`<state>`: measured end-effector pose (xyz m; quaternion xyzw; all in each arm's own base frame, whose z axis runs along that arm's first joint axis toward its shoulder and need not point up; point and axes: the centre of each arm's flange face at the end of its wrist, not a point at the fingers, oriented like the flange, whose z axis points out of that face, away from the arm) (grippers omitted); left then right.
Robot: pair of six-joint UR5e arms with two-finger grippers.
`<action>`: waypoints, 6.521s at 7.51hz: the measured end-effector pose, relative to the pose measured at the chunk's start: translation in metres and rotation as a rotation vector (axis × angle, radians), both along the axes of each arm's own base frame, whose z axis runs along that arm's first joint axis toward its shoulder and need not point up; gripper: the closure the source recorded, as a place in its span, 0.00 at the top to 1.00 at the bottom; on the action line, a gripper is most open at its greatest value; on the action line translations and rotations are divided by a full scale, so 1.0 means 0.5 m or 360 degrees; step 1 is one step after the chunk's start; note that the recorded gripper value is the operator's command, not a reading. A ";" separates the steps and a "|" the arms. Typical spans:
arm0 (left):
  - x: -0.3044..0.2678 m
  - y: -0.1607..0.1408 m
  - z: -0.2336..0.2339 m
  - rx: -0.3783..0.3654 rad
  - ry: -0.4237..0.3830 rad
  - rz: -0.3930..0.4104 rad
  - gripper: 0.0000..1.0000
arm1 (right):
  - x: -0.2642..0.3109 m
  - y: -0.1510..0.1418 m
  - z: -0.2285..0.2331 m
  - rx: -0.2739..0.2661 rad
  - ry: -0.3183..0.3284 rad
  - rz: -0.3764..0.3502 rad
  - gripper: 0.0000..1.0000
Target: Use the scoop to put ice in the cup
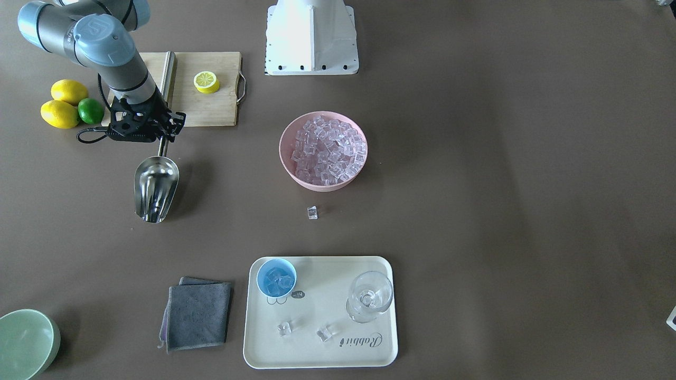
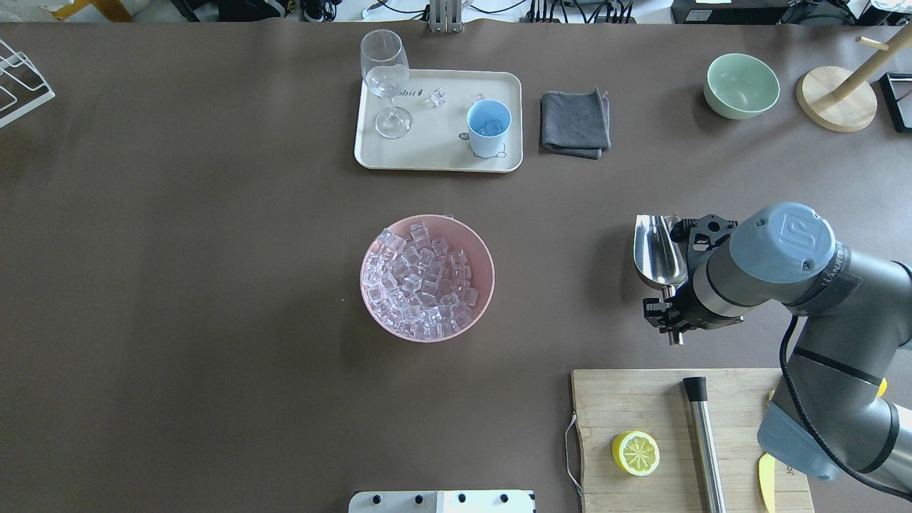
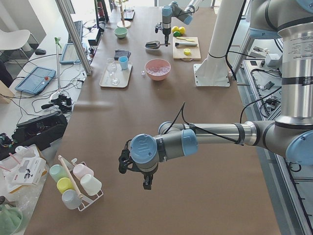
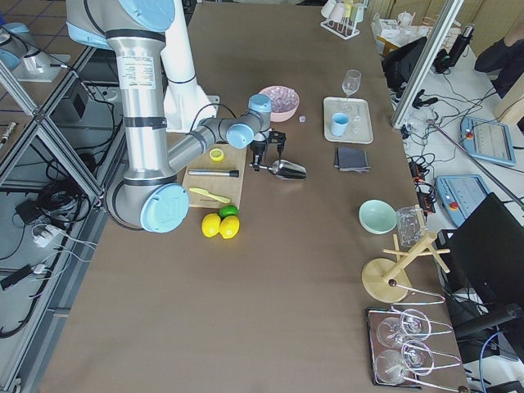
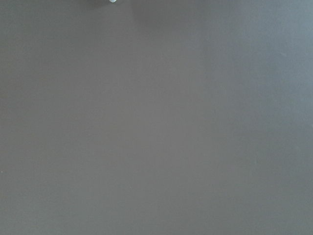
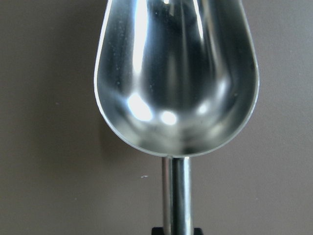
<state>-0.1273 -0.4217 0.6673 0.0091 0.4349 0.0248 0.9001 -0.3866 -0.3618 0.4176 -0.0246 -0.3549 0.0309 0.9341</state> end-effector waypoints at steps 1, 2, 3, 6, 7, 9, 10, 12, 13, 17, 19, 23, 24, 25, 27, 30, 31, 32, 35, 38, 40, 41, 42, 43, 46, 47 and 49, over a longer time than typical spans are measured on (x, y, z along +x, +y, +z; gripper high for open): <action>0.007 -0.008 -0.025 -0.0046 0.0015 -0.0063 0.98 | -0.006 0.001 0.008 0.0008 -0.0009 0.0006 0.00; 0.018 -0.015 -0.041 -0.0072 0.0040 -0.0092 0.98 | -0.008 0.001 0.011 0.0011 -0.0014 0.0008 0.00; 0.036 -0.027 -0.059 -0.0067 0.0063 -0.0085 0.98 | -0.009 0.001 0.012 0.0012 -0.0017 0.0009 0.00; 0.087 -0.049 -0.118 -0.0039 0.0049 -0.0039 0.98 | -0.011 0.001 0.013 0.0016 -0.0022 -0.0011 0.99; 0.098 -0.052 -0.135 -0.0016 -0.0006 -0.0015 0.98 | -0.012 0.003 0.013 0.0028 -0.0028 -0.0043 1.00; 0.100 -0.056 -0.149 0.0012 -0.0123 0.0007 0.98 | -0.018 0.000 0.016 0.0040 -0.0027 -0.0073 1.00; 0.096 -0.058 -0.152 0.0020 -0.0182 0.0011 0.98 | -0.020 0.000 0.017 0.0042 -0.0027 -0.0078 1.00; 0.093 -0.059 -0.152 0.0028 -0.0216 0.0014 0.98 | -0.019 -0.001 0.016 0.0043 -0.0028 -0.0079 1.00; 0.093 -0.059 -0.149 0.0026 -0.0218 0.0014 0.98 | -0.016 -0.003 0.013 0.0045 -0.0030 -0.0077 1.00; 0.092 -0.054 -0.120 -0.0008 -0.0217 0.0021 0.98 | 0.061 -0.050 -0.027 0.0119 -0.0069 -0.0047 1.00; 0.063 -0.042 -0.106 -0.0032 -0.0213 -0.0028 0.98 | 0.131 -0.084 -0.042 0.0201 -0.0004 -0.0114 1.00; 0.048 -0.038 -0.104 -0.0038 -0.0213 -0.0055 0.98 | 0.328 -0.157 0.041 0.0207 0.0114 -0.0060 1.00; 0.049 -0.039 -0.105 -0.0036 -0.0213 -0.0052 0.98 | 0.389 -0.162 0.075 0.0214 0.0104 -0.0105 1.00; 0.051 -0.039 -0.106 -0.0033 -0.0213 -0.0047 0.98 | 0.459 -0.167 0.112 0.0232 0.0094 -0.0146 1.00; 0.056 -0.040 -0.108 -0.0027 -0.0213 -0.0036 0.98 | 0.625 -0.177 0.204 0.0224 0.0058 -0.0137 1.00; 0.064 0.011 -0.121 -0.0017 -0.0214 -0.0028 0.98 | 0.824 -0.179 0.354 0.0156 0.0040 -0.0033 1.00; 0.062 0.045 -0.130 -0.0011 -0.0214 -0.0035 0.98 | 0.872 -0.172 0.393 0.0151 0.0031 -0.0019 1.00; 0.062 0.069 -0.137 0.0002 -0.0212 -0.0029 0.98 | 0.897 -0.165 0.419 0.0142 0.0012 -0.0013 1.00; 0.065 0.099 -0.126 0.0146 -0.0201 0.0128 0.98 | 0.913 -0.153 0.460 0.0093 -0.0008 -0.0005 1.00; 0.058 0.088 -0.106 0.0156 -0.0197 0.0150 0.98 | 0.911 -0.146 0.476 0.0057 -0.0042 0.0004 1.00; 0.057 0.083 -0.092 0.0138 -0.0193 0.0149 0.98 | 0.910 -0.148 0.479 0.0034 -0.0052 0.0023 1.00; 0.056 0.082 -0.088 0.0132 -0.0192 0.0149 0.98 | 0.910 -0.151 0.478 0.0031 -0.0051 0.0030 1.00; 0.056 0.081 -0.084 0.0127 -0.0191 0.0149 0.98 | 0.911 -0.153 0.477 0.0032 -0.0047 0.0032 1.00; 0.056 0.080 -0.081 0.0123 -0.0191 0.0149 0.98 | 0.911 -0.155 0.476 0.0036 -0.0044 0.0032 1.00; 0.055 0.075 -0.082 0.0129 -0.0191 0.0150 0.98 | 0.912 -0.156 0.479 0.0046 -0.0037 0.0026 1.00; 0.055 0.075 -0.083 0.0130 -0.0191 0.0150 0.98 | 0.912 -0.156 0.482 0.0047 -0.0036 0.0025 1.00; 0.056 0.075 -0.081 0.0128 -0.0191 0.0151 0.98 | 0.912 -0.156 0.485 0.0047 -0.0028 0.0024 1.00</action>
